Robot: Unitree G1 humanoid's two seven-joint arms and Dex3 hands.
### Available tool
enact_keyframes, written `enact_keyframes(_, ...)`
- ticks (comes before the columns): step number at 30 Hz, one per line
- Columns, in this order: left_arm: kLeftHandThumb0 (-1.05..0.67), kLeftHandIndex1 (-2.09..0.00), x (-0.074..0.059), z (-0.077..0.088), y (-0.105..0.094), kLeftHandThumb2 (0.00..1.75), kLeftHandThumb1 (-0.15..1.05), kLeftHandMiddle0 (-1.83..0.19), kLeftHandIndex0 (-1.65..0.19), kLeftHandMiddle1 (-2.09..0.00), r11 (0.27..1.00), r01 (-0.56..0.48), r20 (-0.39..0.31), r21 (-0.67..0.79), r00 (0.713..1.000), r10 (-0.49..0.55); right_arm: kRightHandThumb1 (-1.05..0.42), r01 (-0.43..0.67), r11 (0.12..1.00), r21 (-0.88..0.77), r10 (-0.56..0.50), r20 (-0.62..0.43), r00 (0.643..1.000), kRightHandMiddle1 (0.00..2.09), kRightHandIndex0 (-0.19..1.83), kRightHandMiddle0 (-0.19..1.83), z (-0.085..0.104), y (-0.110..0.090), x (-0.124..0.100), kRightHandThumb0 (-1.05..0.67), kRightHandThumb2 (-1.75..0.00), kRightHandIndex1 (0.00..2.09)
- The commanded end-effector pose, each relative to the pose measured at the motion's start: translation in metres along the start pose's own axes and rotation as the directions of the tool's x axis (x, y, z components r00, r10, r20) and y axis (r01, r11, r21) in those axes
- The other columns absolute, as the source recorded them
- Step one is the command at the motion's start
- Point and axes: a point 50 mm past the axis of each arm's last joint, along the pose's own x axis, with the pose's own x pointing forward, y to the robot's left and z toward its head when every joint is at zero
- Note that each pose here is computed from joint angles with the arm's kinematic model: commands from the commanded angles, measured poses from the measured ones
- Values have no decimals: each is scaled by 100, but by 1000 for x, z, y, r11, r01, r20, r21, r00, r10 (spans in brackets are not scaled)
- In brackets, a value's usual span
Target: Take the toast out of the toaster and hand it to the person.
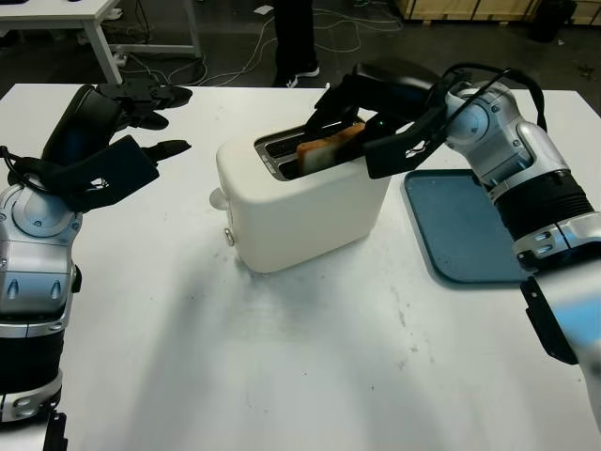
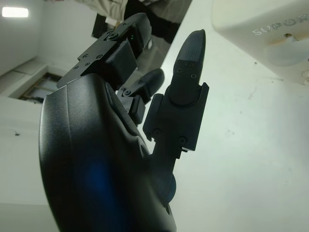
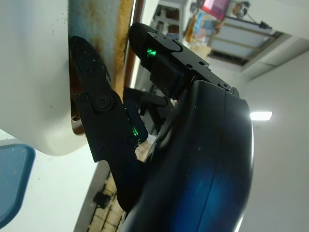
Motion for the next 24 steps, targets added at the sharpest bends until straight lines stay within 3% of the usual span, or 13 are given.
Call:
enact_keyframes(1,-45,-1,-1,-1,0,10,92,-43,-71,-76,1000,-3,1,-5,1000,3,-69,-39,999,-1,39,11,999,1,62,93,1,10,2,-45,0,104)
enact_keyframes(6,-41,-1,-1,-1,0,10,92,-42,-71,-75,1000,-1,1,2,1000,1,-71,-75,997,24,74,24,997,4,70,99,0,17,0,-41,0,86)
enact_keyframes(10,-42,-1,-1,-1,-1,10,92,-41,-71,-76,1000,0,-3,-6,1000,0,-74,-113,993,45,112,28,993,6,87,112,0,23,-1,-33,0,54)
enact_keyframes(13,-43,0,-1,-2,0,10,92,-41,-71,-76,1000,-1,-3,-2,1000,1,-80,-135,990,49,133,40,990,5,99,111,1,24,-3,-26,-2,52)
enact_keyframes(16,-41,0,-2,-2,-1,10,92,-42,-71,-76,1000,0,-1,-3,1000,0,-84,-170,985,23,169,46,985,7,95,118,1,25,-3,-24,-1,71)
enact_keyframes(19,-40,0,-2,-2,-1,11,92,-41,-70,-76,1000,2,-1,0,1000,-2,-87,-208,978,-1,208,40,977,9,90,124,2,26,-3,-34,-1,114)
enact_keyframes(24,-39,0,-2,-1,-1,10,92,-41,-71,-76,1000,0,0,-7,1000,0,-92,-215,973,-85,220,44,975,23,100,126,2,28,-3,-53,-12,147)
